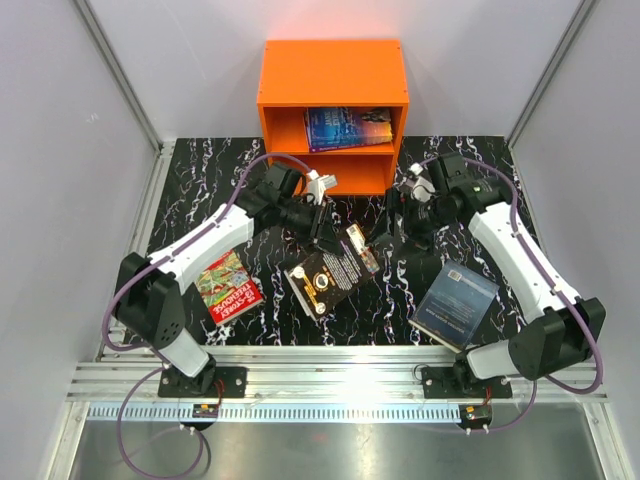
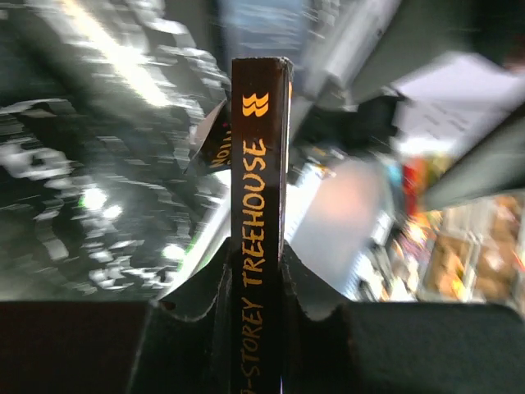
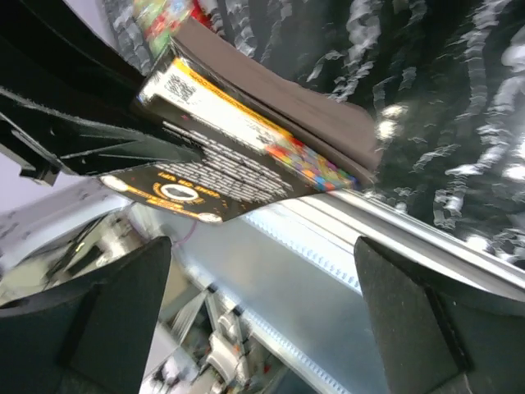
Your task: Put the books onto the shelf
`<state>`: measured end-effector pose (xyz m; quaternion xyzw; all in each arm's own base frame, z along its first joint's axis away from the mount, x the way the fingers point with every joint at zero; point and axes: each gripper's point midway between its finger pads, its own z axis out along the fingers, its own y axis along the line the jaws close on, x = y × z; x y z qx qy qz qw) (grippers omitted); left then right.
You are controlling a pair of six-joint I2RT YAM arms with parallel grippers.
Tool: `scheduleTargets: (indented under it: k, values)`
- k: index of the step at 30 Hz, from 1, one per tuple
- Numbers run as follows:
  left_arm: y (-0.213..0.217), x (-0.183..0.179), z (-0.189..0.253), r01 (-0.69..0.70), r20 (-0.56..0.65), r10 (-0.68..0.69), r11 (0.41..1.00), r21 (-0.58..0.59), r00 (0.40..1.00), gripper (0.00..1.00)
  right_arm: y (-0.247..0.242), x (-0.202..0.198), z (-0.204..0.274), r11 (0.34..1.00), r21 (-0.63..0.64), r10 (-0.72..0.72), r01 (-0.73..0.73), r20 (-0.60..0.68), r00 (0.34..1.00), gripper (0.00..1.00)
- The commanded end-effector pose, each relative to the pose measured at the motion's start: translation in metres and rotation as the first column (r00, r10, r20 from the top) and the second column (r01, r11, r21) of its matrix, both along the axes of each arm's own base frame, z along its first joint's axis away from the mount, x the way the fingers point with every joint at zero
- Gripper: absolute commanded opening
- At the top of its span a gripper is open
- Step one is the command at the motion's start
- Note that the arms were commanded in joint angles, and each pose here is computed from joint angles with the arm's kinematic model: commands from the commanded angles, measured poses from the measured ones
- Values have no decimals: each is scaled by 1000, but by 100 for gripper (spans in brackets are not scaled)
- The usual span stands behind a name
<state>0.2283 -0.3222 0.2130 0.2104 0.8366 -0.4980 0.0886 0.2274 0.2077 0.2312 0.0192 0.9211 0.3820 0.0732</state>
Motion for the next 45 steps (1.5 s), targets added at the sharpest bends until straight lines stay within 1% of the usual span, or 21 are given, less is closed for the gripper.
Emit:
scheduleTargets:
  k: [1,3,5,6,8,11,12,16,17,21,28,31,33,34,36,37,39,40,41,43,45]
  values:
    - [8,38,-8,-174,55,171,983,60,984,0,-38,12,5,965,-240,-86,103,81,993,100]
    - [1,59,-6,-239,87,238,971,-7,967,0,-45,10,8,956,-265,-103,127,103,989,100]
    - [-4,80,-8,-320,53,322,946,-49,945,0,-41,4,14,964,-223,-123,143,103,987,100]
    - [-9,95,-1,-346,85,354,933,-102,931,0,-37,4,16,970,-198,-125,144,106,986,100]
    - [-15,121,-15,-421,42,427,902,-97,903,0,-35,-4,10,973,-176,-136,145,63,989,100]
    - [-31,164,2,-497,70,519,843,-207,852,0,-35,-13,1,975,-180,-132,133,19,991,100]
    - [-36,174,-12,-516,43,535,831,-209,844,0,-36,-16,-2,974,-187,-132,131,8,991,100]
    - [-47,213,-14,-621,-58,640,715,-322,766,0,-37,-27,-8,973,-184,-144,136,-30,989,100]
    - [-49,223,-2,-625,-52,663,673,-395,747,0,-37,-31,-8,974,-176,-148,140,-33,989,100]
    - [-53,251,-5,-672,-140,703,574,-468,698,0,-43,-41,-15,968,-208,-154,139,-57,986,100]
    - [-36,289,-28,-806,-291,797,368,-463,530,0,-52,-44,-23,956,-265,-144,122,-66,987,100]
    - [-33,305,-35,-844,-355,822,252,-473,445,0,-50,-44,-28,958,-265,-138,111,-86,987,100]
    - [-38,314,-37,-845,-364,823,236,-480,437,0,-49,-44,-33,958,-266,-136,105,-103,985,100]
    - [-40,318,-36,-846,-365,824,231,-480,433,4,-49,-45,-36,958,-266,-135,102,-111,985,100]
    - [-48,331,-40,-857,-367,829,233,-459,422,25,-48,-43,-38,959,-264,-134,99,-117,984,100]
    - [-51,336,-48,-866,-365,834,239,-439,415,57,-48,-44,-39,960,-263,-133,97,-121,984,100]
    - [-57,346,-51,-879,-384,824,256,-402,416,77,-46,-42,-40,962,-257,-129,94,-121,984,100]
    - [-60,347,-66,-886,-397,818,267,-378,416,92,-46,-42,-41,962,-257,-128,93,-125,984,100]
    - [-61,347,-67,-881,-410,802,285,-377,435,99,-45,-42,-41,963,-254,-128,92,-129,983,100]
    - [-59,347,-64,-880,-421,792,295,-372,443,99,-44,-42,-41,965,-247,-125,91,-127,984,100]
    - [-58,341,-64,-878,-397,795,335,-342,458,99,-43,-40,-41,966,-243,-125,92,-122,985,100]
